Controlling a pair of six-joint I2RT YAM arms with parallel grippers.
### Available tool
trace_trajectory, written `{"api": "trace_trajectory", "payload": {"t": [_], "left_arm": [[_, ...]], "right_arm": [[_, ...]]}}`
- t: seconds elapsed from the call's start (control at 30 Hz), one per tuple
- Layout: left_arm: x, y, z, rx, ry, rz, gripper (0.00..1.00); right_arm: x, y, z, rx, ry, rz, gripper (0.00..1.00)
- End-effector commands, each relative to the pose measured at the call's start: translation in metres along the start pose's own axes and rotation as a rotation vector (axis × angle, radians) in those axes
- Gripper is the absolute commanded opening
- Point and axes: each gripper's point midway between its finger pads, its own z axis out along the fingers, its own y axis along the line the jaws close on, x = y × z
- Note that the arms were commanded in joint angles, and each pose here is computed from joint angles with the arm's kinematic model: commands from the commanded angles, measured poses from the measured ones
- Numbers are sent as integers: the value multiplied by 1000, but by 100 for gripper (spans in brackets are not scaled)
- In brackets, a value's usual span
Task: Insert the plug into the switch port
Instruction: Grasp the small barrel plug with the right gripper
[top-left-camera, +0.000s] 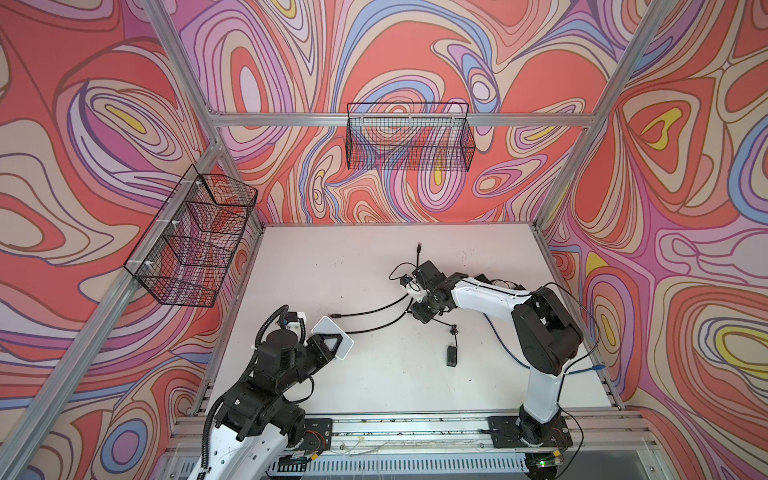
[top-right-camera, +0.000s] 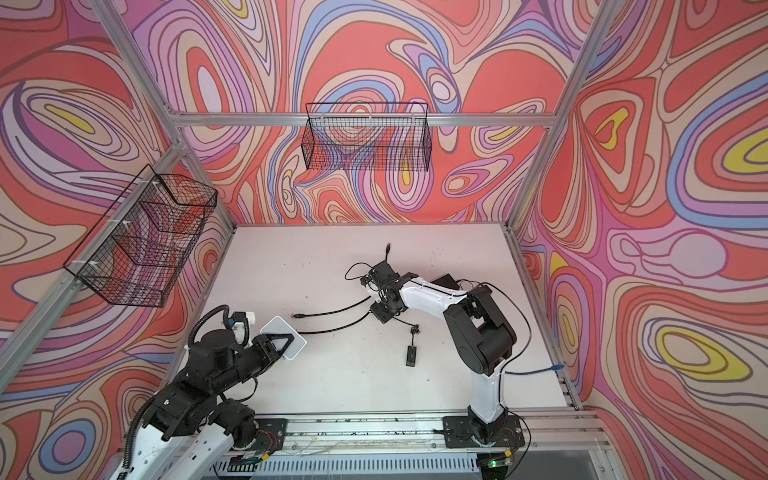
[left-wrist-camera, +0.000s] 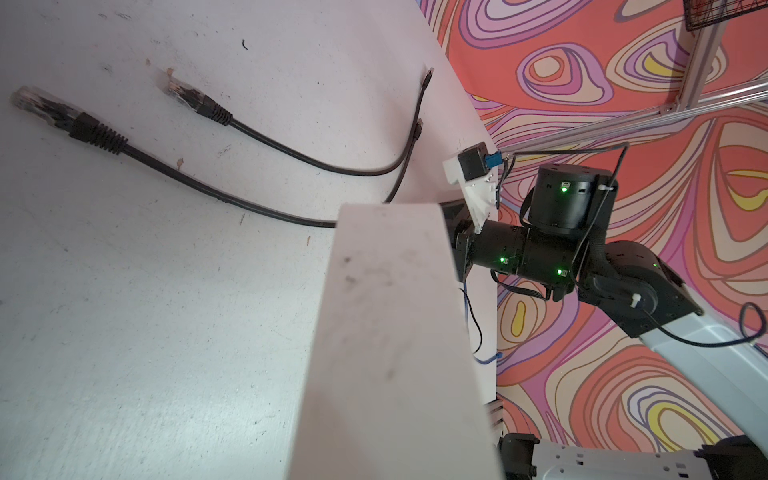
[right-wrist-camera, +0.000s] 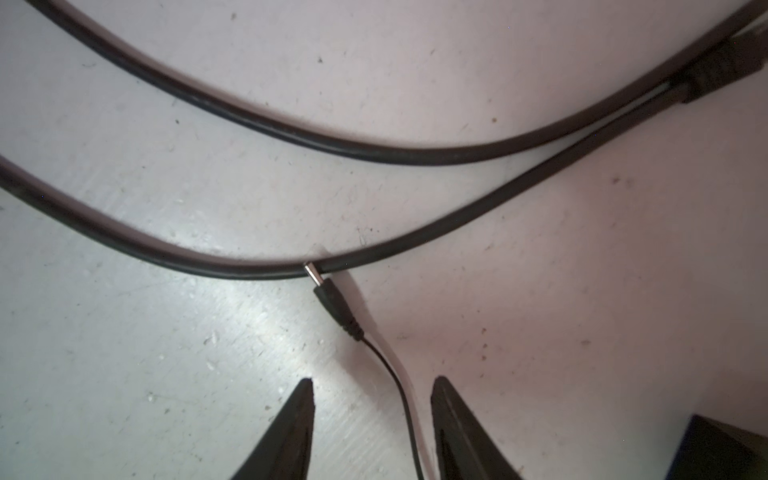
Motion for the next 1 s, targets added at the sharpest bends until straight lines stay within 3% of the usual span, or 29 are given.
{"api": "trace_trajectory", "payload": {"t": [0.0, 0.57, 0.97], "left_arm": [[-3, -3, -4, 11, -17, 12, 18], [-4, -4, -6, 8, -22, 15, 18], [-5, -5, -5, 8, -21, 15, 18]], "right_arm": [[2, 1, 11, 3, 38, -39, 47], [1, 4, 32, -26, 68, -83, 40], [3, 5, 39, -36, 87, -86, 26]]}}
